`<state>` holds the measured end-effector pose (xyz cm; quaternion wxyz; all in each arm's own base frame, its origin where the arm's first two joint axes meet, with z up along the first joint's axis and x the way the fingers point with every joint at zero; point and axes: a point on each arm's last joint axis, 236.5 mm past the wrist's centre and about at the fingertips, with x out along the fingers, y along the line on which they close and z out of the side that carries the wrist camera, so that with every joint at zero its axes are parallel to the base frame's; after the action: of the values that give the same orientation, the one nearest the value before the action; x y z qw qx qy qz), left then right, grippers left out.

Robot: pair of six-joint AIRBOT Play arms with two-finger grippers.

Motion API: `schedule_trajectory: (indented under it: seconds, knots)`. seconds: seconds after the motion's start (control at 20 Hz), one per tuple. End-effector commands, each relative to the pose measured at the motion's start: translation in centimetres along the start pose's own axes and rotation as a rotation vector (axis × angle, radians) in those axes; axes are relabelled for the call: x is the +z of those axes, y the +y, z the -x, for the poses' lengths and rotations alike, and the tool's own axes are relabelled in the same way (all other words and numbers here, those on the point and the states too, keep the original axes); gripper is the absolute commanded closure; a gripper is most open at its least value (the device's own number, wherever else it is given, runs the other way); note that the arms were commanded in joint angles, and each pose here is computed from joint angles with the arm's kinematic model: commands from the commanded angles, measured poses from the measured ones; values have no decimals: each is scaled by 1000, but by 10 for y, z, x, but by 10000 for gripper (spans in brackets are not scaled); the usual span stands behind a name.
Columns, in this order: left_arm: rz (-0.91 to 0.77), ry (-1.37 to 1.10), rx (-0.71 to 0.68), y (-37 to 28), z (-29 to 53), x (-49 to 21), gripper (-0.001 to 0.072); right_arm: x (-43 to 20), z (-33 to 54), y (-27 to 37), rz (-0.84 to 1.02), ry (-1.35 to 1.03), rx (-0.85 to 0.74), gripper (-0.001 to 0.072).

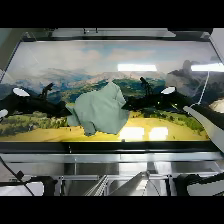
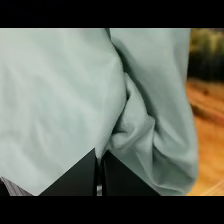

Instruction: Fold the shirts.

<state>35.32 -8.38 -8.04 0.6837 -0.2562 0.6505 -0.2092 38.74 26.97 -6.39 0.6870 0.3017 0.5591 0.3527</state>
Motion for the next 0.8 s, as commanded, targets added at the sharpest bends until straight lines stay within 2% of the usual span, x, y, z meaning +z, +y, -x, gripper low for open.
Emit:
schedule_trajectory:
  seconds: [0.0, 0.2, 0.35, 0.45, 0.55, 0.6, 0.7, 0.75]
  knots:
    - [-15, -98, -13, -18, 49, 7, 702, 21, 9, 40, 63, -55, 124, 699]
    - [-155, -377, -141, -105, 165, 10, 703, 55, 116, 157, 337, -190, 257, 700]
    - [-447, -815, -248, -227, 304, -11, 702, 58, 251, 275, 652, -517, 231, 699]
    - [-629, -1149, -195, -300, 394, -54, 700, 28, 346, 348, 831, -822, 164, 698]
    - [-746, -1436, -36, -344, 452, -109, 690, -14, 414, 387, 974, -1080, 18, 698]
    - [-749, -1545, 37, -353, 471, -128, 689, -38, 439, 401, 1040, -1180, -57, 698]
    - [-736, -1617, 79, -364, 479, -148, 688, -70, 457, 420, 1105, -1257, -82, 698]
    - [-740, -1603, 49, -368, 475, -149, 688, -76, 455, 421, 1115, -1250, -79, 698]
